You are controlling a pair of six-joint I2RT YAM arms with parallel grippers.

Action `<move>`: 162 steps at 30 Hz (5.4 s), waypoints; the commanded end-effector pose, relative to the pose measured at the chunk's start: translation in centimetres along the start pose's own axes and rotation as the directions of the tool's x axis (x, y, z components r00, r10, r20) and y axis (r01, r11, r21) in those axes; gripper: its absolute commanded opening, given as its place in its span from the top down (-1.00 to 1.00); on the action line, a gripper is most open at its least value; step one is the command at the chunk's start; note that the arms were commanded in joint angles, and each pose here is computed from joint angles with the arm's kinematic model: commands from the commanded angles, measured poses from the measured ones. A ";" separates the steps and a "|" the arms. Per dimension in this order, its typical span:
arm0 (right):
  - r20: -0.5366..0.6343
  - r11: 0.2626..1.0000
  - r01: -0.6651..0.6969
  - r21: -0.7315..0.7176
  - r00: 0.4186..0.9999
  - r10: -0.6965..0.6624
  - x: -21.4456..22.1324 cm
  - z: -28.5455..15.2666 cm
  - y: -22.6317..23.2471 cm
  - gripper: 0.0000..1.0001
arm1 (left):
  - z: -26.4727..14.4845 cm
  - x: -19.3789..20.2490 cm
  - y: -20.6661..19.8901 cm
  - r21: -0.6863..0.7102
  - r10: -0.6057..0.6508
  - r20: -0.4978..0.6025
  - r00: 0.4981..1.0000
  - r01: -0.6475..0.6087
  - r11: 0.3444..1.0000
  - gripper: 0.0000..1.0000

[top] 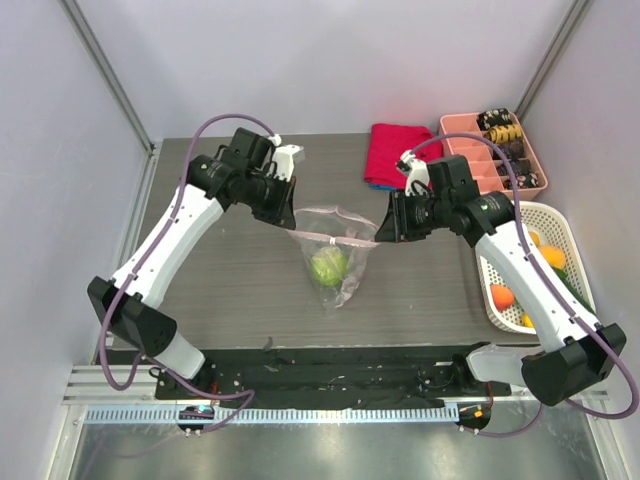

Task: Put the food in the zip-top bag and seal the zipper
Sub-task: Adjust the zipper food storage bag at the center of the board, then pick up the fake vegetable from the bin, then place the fake vegetable in the zipper food storage bag, then pick up the fake fish from the bin.

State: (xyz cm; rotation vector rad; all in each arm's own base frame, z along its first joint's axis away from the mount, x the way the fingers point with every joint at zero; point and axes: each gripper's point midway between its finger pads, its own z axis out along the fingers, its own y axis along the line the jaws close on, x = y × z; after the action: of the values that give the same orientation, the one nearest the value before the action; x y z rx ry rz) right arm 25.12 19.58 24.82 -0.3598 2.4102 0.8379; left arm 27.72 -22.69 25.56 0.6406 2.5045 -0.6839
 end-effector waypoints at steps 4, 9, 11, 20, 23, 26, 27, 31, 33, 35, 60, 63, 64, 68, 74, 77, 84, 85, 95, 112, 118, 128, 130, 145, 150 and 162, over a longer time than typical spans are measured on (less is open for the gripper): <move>0.106 0.979 0.170 0.113 0.977 -0.182 -3.6 -5.4 -0.1 -0.15 | -0.1 -2.7 -2.2 0.058 0.047 0.042 0.998 -0.050 0.997 1.00; 0.133 0.945 0.259 0.197 0.949 -0.287 -4.5 -9.3 -0.6 -0.64 | 1.2 -3.7 -3.4 0.068 0.073 0.045 0.996 -0.076 0.995 1.00; 0.114 0.921 0.299 0.251 0.935 -0.335 -4.5 -11.0 -1.7 -0.70 | 1.9 -3.8 -3.8 0.069 0.080 0.037 0.996 -0.083 0.994 1.00; -0.213 0.815 0.330 0.476 0.943 -0.257 2.0 -15.6 -14.9 -0.75 | 3.4 -3.1 -5.8 0.083 0.130 0.004 0.991 -0.130 0.988 1.00; -0.298 0.825 0.234 0.514 0.951 -0.084 5.9 -17.7 -19.9 -0.75 | 3.7 -3.0 -5.9 0.080 0.134 0.000 0.991 -0.134 0.988 1.00; -0.344 0.850 0.156 0.504 0.939 0.031 9.1 -20.0 -23.5 -0.75 | 3.6 -3.0 -5.9 0.079 0.135 0.000 0.991 -0.135 0.988 1.00; -0.359 0.855 0.159 0.493 0.933 0.033 9.6 -20.5 -24.0 -0.76 | 3.6 -3.0 -5.9 0.081 0.132 -0.001 0.991 -0.132 0.988 1.00; -0.402 0.831 0.166 0.531 0.913 0.074 11.5 -21.5 -27.1 -0.77 | 3.5 -3.1 -5.9 0.080 0.136 0.001 0.991 -0.135 0.988 1.00; -0.422 0.814 0.172 0.554 0.902 0.096 12.3 -21.3 -28.7 -0.78 | 3.6 -3.0 -5.8 0.077 0.137 -0.001 0.991 -0.136 0.988 1.00; -0.416 0.810 0.152 0.566 0.901 0.121 12.7 -20.7 -30.0 -0.82 | 3.5 -3.1 -5.7 0.072 0.140 0.002 0.990 -0.140 0.988 1.00; -0.426 0.852 -0.031 0.523 0.856 0.292 17.1 -15.2 -34.0 -0.55 | 3.6 -2.3 -5.2 0.059 0.151 -0.018 0.988 -0.150 0.987 1.00; -0.410 0.846 -0.033 0.532 0.864 0.291 15.9 -16.0 -33.9 -0.24 | 3.5 -2.3 -5.3 0.060 0.153 -0.017 0.988 -0.152 0.987 1.00; -0.402 0.846 -0.029 0.533 0.871 0.283 15.3 -16.3 -33.8 -0.16 | 3.5 -2.3 -5.3 0.060 0.153 -0.015 0.988 -0.152 0.987 1.00; -0.330 0.842 -0.017 0.540 0.915 0.230 10.6 -18.9 -32.4 0.20 | 3.5 -2.2 -5.3 0.060 0.155 -0.020 0.988 -0.154 0.986 1.00; -0.186 0.881 0.008 0.473 0.978 0.091 2.8 -19.7 -27.1 0.24 | 3.8 -2.1 -5.2 0.061 0.150 -0.027 0.988 -0.149 0.987 1.00; -0.176 0.914 0.189 0.360 0.976 -0.132 -1.4 -16.2 -20.5 0.24 | 3.9 -2.0 -5.2 0.063 0.152 -0.030 0.988 -0.150 0.987 1.00; 0.056 0.938 0.345 -0.031 0.938 -0.343 -9.1 -9.3 -2.3 0.24 | 4.3 -1.9 -4.8 0.049 0.155 -0.040 0.987 -0.153 0.987 1.00; 0.099 0.917 0.394 -0.057 0.917 -0.388 -10.0 -9.2 -0.5 0.25 | 4.4 -1.9 -4.7 0.042 0.154 -0.044 0.987 -0.152 0.987 1.00; 0.273 0.751 0.614 -0.244 0.786 -0.554 -8.2 -6.1 11.6 0.24 | 4.3 -1.8 -4.9 0.067 0.138 -0.050 0.989 -0.134 0.989 1.00; 0.096 0.753 0.643 0.139 0.748 -0.657 -6.8 0.8 2.2 0.15 | -0.1 0.2 -9.3 0.335 0.108 -0.076 0.991 -0.077 0.939 1.00; 0.052 0.750 0.659 0.064 0.748 -0.662 -5.1 0.4 2.7 -0.82 | 0.0 0.4 -9.1 0.323 0.074 -0.087 0.993 -0.042 0.945 1.00; 0.091 0.779 0.608 0.151 0.776 -0.624 -6.9 -6.9 1.9 -1.00 | 1.7 -1.0 -9.2 0.330 0.037 -0.092 0.995 -0.004 0.944 1.00; 0.066 0.808 0.578 0.116 0.807 -0.587 -6.0 -7.8 -0.1 -0.99 | 1.9 -1.1 -9.1 0.326 0.038 -0.090 0.995 -0.007 0.945 1.00; -0.300 0.841 0.275 0.466 0.943 -0.143 6.3 -15.4 -27.1 -0.85 | 2.2 -1.1 -8.7 0.308 0.044 -0.085 0.995 -0.015 0.951 1.00; -0.352 0.777 0.243 0.581 0.936 -0.029 8.2 -15.7 -31.8 -0.66 | 2.4 -1.1 -8.5 0.301 0.044 -0.088 0.995 -0.015 0.953 1.00; -0.383 0.734 0.224 0.641 0.922 0.054 11.2 -12.6 -37.8 -0.57 | 2.9 -0.9 -8.1 0.287 0.045 -0.100 0.994 -0.015 0.958 1.00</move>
State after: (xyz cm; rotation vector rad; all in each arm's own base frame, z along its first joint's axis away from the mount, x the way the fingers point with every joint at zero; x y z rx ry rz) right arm 24.63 -16.16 8.64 -0.3866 2.8678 -0.0949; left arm 24.24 -30.59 25.85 0.8213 2.5577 -1.0431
